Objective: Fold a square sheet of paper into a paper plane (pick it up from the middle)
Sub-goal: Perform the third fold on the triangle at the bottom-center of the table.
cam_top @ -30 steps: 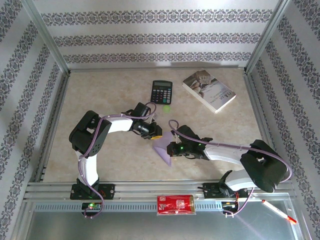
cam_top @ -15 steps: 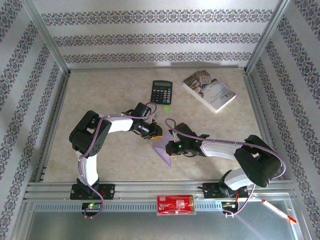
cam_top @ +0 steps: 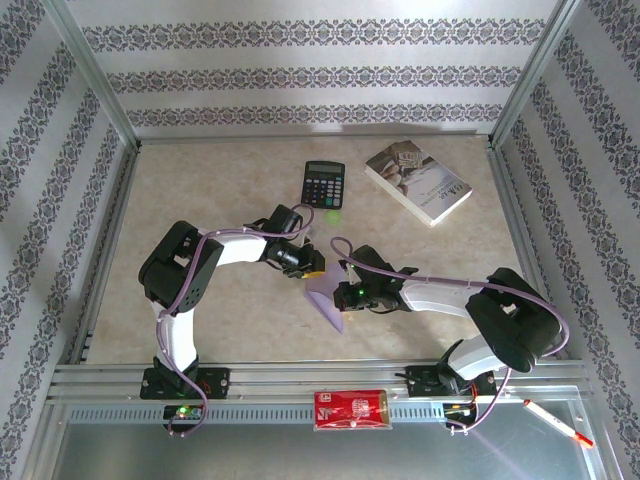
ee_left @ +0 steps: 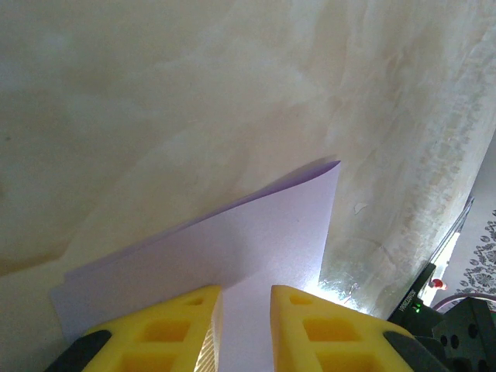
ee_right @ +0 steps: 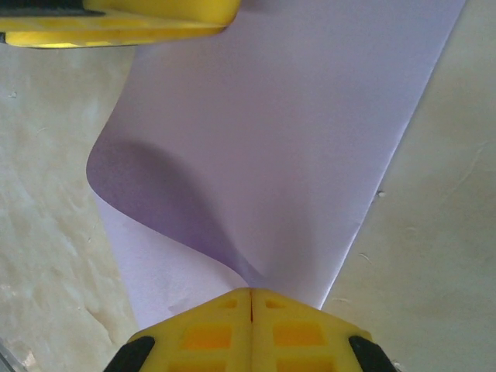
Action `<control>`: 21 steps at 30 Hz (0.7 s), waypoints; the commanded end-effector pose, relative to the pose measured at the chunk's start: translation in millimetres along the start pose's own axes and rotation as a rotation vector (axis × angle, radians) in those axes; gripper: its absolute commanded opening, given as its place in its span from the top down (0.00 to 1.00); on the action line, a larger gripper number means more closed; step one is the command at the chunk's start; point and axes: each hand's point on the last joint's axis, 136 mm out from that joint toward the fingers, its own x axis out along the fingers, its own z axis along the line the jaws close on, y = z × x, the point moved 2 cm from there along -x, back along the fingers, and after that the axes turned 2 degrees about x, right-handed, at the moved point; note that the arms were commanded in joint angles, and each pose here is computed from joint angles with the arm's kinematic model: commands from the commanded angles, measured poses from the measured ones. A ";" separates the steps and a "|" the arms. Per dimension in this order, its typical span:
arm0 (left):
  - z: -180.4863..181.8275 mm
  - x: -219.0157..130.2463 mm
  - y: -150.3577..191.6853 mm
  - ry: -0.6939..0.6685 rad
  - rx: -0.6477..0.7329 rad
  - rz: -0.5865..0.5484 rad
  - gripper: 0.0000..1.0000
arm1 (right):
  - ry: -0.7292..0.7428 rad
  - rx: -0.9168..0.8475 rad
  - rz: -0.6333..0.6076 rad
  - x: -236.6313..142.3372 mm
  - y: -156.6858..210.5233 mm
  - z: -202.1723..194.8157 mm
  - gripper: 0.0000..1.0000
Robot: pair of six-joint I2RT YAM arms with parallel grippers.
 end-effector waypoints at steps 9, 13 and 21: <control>30.8 13.2 15.7 -0.112 -0.049 0.055 0.76 | 0.027 -0.013 0.015 5.7 -1.8 -7.0 0.97; 31.1 13.4 16.1 -0.112 -0.050 0.057 0.76 | 0.023 -0.018 0.012 5.6 -3.5 -5.3 0.97; 30.6 14.0 16.3 -0.110 -0.048 0.058 0.76 | 0.010 -0.021 0.006 3.9 -8.1 -1.9 0.97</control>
